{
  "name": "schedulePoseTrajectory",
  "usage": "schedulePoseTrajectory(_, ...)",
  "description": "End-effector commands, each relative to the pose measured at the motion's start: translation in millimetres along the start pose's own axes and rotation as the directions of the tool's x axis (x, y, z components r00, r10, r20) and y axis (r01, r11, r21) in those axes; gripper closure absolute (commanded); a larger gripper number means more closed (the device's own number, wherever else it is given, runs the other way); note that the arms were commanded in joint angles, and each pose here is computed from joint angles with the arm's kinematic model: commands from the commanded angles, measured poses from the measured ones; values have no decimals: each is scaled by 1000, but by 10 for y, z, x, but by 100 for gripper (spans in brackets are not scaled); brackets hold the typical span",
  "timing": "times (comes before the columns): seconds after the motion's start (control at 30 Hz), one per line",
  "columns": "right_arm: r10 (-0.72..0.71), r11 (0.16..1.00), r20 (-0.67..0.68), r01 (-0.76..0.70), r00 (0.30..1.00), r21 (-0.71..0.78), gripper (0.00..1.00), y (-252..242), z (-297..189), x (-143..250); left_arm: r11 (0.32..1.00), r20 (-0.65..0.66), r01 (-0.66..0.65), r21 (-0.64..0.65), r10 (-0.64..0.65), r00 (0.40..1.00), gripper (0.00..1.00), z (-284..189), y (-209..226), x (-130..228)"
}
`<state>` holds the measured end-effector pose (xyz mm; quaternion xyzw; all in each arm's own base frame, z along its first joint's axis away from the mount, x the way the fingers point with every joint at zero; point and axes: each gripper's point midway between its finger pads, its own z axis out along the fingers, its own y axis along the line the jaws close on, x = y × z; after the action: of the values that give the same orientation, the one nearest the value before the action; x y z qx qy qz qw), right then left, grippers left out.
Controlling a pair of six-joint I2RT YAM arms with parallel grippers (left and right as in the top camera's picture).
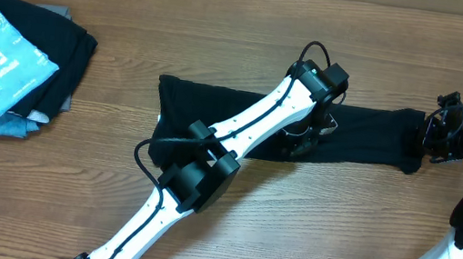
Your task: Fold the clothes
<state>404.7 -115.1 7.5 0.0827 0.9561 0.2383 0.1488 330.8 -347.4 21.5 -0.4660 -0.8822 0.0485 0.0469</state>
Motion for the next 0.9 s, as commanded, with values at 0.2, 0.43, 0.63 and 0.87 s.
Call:
schedulePoseTrajectory(0.2, -9, 1000, 11, 9, 1000, -6, 96, 14, -4, -71, 1000, 18, 0, -21, 1, 1000, 87, 4, -23, -59)
schedulePoseTrajectory(0.43, -9, 1000, 11, 9, 1000, -6, 96, 13, -4, -71, 1000, -29, -8, -18, 7, 1000, 96, 10, -93, 45)
schedulePoseTrajectory(0.63, -9, 1000, 11, 9, 1000, -6, 96, 13, -4, -71, 999, -44, -31, -17, 30, 999, 96, 27, -235, 52)
schedulePoseTrajectory(0.87, -9, 1000, 11, 9, 1000, -6, 96, 13, -4, -71, 999, -85, -43, -11, 42, 995, 82, 192, -293, 135)
